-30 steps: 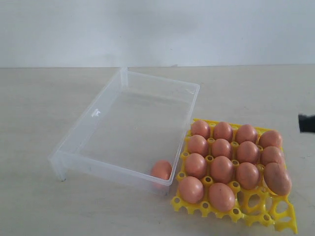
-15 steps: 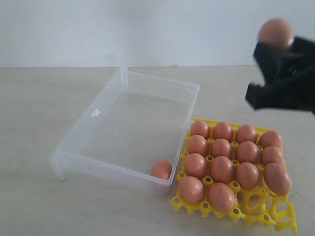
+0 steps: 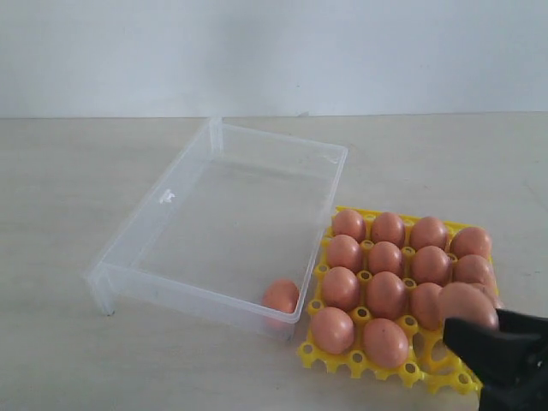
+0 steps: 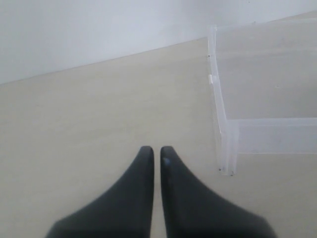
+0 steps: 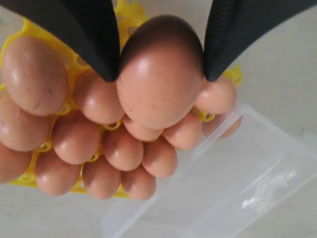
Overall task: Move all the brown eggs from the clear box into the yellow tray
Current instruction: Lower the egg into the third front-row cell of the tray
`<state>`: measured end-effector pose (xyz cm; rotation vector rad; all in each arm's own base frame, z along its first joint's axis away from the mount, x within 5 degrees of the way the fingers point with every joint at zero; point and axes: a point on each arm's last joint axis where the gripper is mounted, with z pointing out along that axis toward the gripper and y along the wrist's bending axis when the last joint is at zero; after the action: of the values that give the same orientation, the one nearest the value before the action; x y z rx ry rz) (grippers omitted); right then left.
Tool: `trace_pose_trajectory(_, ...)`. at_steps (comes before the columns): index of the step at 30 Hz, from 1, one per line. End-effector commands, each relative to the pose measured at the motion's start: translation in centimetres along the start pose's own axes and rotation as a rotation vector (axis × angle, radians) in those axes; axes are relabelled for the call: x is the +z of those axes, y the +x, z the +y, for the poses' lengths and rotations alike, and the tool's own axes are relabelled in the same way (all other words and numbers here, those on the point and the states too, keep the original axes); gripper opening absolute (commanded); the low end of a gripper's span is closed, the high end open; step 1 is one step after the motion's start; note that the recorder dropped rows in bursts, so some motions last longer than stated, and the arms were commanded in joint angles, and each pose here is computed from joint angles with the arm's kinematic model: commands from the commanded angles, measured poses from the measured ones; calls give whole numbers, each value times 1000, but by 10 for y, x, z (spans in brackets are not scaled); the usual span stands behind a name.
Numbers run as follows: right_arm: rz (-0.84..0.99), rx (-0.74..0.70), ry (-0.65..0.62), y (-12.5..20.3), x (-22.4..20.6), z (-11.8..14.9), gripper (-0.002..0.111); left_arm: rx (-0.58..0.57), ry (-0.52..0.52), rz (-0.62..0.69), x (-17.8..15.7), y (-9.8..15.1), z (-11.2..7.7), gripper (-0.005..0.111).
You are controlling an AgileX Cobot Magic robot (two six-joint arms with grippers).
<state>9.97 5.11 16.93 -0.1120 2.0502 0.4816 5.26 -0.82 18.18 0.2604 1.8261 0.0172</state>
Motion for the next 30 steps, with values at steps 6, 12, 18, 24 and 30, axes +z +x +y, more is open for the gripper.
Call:
trace_pose_trajectory(6, 52, -30, -7, 6, 0, 0, 0, -12, -4, -3, 0, 1, 0, 4)
trace_pose_trajectory(12, 213, -3, 74, 18, 16, -4, 0, -12, -4, -3, 0, 1, 0, 4)
trace_pose_trajectory(18, 295, -137, 126, 13, 50, -1, 0, -12, -4, -3, 0, 1, 0, 4)
trace_pose_trajectory(24, 302, -162, 155, 13, 63, -2, 0, -12, -4, -3, 0, 1, 0, 4)
trace_pose_trajectory(30, 255, -155, 139, 6, 59, 0, 0, -12, -4, -3, 0, 1, 0, 4)
